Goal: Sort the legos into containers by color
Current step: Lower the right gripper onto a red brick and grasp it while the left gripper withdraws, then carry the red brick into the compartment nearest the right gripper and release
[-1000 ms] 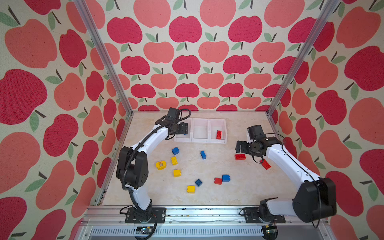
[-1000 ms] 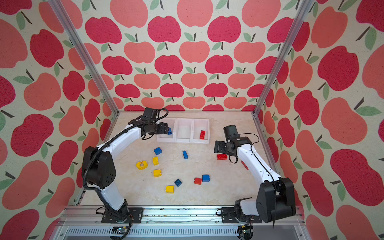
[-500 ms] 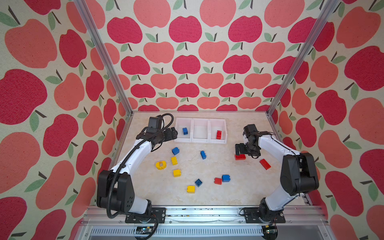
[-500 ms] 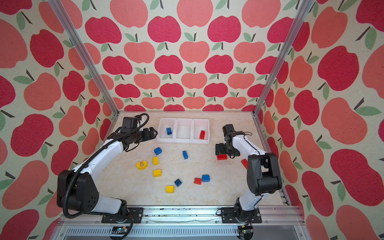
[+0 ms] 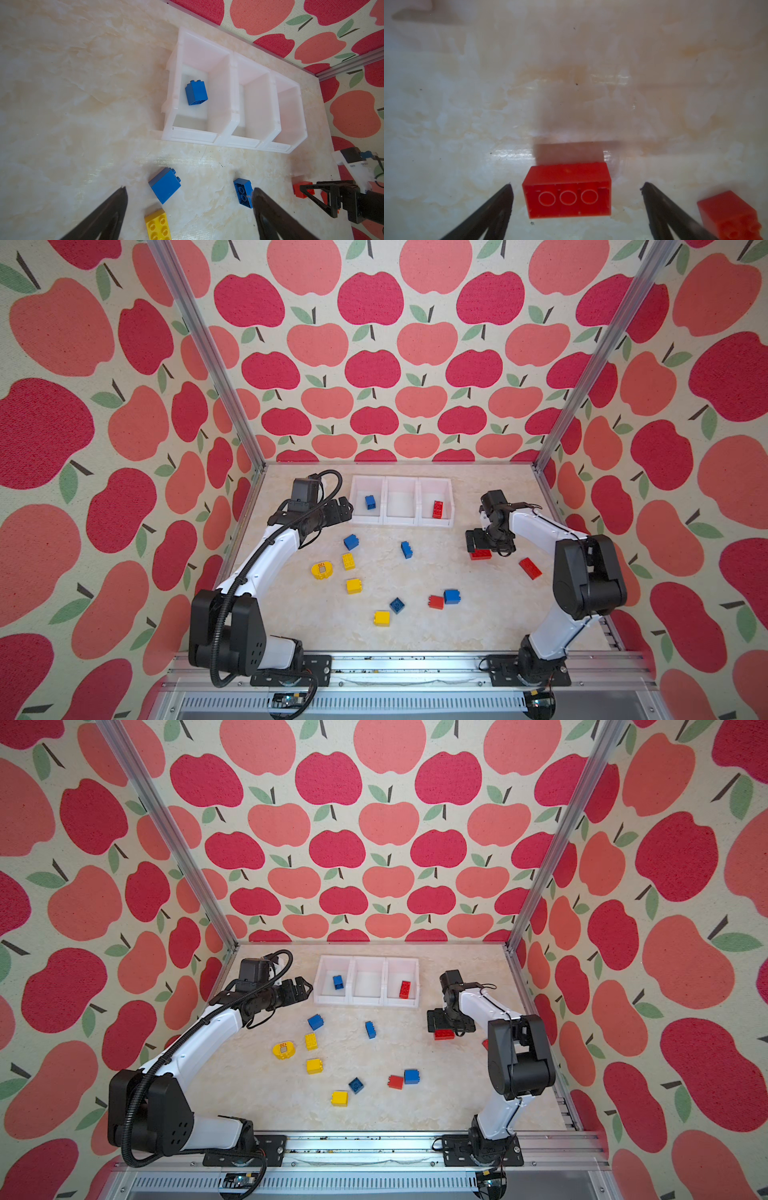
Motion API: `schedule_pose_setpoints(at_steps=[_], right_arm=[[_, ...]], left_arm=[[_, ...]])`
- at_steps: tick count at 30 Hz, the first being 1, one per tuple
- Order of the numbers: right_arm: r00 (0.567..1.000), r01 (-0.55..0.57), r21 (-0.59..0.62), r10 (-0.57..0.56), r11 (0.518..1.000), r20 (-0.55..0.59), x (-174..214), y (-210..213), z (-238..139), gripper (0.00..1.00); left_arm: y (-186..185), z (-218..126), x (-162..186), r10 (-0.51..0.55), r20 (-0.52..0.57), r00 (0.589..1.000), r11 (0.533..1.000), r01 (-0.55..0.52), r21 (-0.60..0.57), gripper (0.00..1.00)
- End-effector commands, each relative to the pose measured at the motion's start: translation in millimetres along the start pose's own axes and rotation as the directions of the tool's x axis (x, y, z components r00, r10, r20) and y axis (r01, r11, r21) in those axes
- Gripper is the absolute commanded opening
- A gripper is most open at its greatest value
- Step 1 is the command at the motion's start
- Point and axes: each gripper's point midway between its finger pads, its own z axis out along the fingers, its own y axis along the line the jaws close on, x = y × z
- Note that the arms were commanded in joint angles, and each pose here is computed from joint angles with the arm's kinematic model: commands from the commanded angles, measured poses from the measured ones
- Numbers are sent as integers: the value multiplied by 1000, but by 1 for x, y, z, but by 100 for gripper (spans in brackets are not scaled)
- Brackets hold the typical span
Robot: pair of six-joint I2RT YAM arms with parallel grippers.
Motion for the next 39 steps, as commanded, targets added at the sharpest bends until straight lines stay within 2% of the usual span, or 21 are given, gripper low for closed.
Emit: schedule_pose_setpoints(at_steps=[1,12,16,20,29,39], right_arm=[[999,42,15,-42,999,3,-5,4,3,97],[999,53,68,-52,996,-17,2,5,16,79],[999,50,70,-49,996,-12,3,7,17,66],[999,46,69,-46,997,-5,3,8,14,60],[996,39,22,-40,999,75,-12,23,-22,60],[960,87,-66,-67,994,271,-77,64,-82,60]], left_arm=[[-1,-1,-1,-12,12,1000,1000,12,17,96],[0,1,1,-18,11,1000,1000,18,19,99],[1,0,0,-17,12,1000,1000,17,19,99],[2,2,1,-23,8,1000,1000,22,18,99],[6,4,4,-31,6,999,999,31,14,99],[8,3,12,-45,6,999,999,45,18,99]])
